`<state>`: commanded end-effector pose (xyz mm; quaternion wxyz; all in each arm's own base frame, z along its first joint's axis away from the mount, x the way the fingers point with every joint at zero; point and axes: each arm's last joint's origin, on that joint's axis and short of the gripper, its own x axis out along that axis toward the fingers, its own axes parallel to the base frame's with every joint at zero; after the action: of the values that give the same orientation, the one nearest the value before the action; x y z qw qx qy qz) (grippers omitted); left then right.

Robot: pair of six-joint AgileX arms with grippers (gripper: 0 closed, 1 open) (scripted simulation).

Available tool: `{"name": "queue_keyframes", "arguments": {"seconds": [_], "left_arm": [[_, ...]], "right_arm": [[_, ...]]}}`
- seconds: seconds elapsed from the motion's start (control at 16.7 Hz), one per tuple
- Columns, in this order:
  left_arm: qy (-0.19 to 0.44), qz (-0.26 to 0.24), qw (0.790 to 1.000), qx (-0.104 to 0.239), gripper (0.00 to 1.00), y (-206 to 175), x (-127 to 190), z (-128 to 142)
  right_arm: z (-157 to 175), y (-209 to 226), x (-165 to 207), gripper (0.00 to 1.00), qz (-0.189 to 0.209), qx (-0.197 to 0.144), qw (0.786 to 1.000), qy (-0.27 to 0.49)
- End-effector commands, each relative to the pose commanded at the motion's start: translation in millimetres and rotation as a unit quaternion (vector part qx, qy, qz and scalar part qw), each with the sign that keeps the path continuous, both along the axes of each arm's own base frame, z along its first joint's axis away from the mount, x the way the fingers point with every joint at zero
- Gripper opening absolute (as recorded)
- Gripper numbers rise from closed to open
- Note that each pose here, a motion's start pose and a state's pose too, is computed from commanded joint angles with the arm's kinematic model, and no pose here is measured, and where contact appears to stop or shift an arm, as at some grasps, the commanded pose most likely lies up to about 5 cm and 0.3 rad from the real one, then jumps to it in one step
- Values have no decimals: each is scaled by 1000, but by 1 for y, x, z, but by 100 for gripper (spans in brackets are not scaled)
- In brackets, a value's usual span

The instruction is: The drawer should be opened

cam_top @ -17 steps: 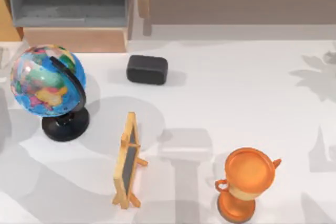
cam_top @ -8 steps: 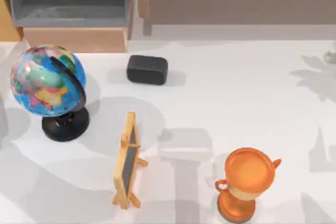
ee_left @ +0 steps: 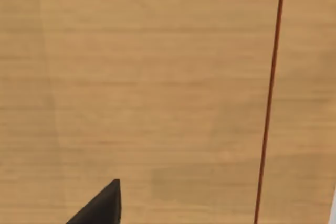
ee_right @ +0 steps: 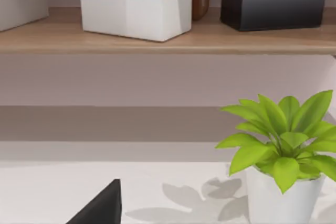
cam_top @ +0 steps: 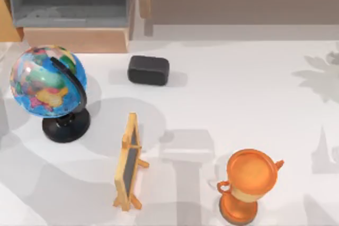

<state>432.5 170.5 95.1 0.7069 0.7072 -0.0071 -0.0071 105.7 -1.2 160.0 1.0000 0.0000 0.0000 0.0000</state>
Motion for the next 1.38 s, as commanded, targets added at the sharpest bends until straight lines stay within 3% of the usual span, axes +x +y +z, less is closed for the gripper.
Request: {"name": "queue_keyframes", "arguments": {"seconds": [0.06,0.84,1.38], "left_arm": [[0,0,1000,0,100,0,0,0],[0,0,1000,0,2,0,0,0],[9,2,1000,-6,0,1,-1,-5]], "right_arm": [[0,0,0,100,0,0,1000,0],[0,0,0,100,0,0,1000,0],[0,0,0,100,0,0,1000,0]]}}
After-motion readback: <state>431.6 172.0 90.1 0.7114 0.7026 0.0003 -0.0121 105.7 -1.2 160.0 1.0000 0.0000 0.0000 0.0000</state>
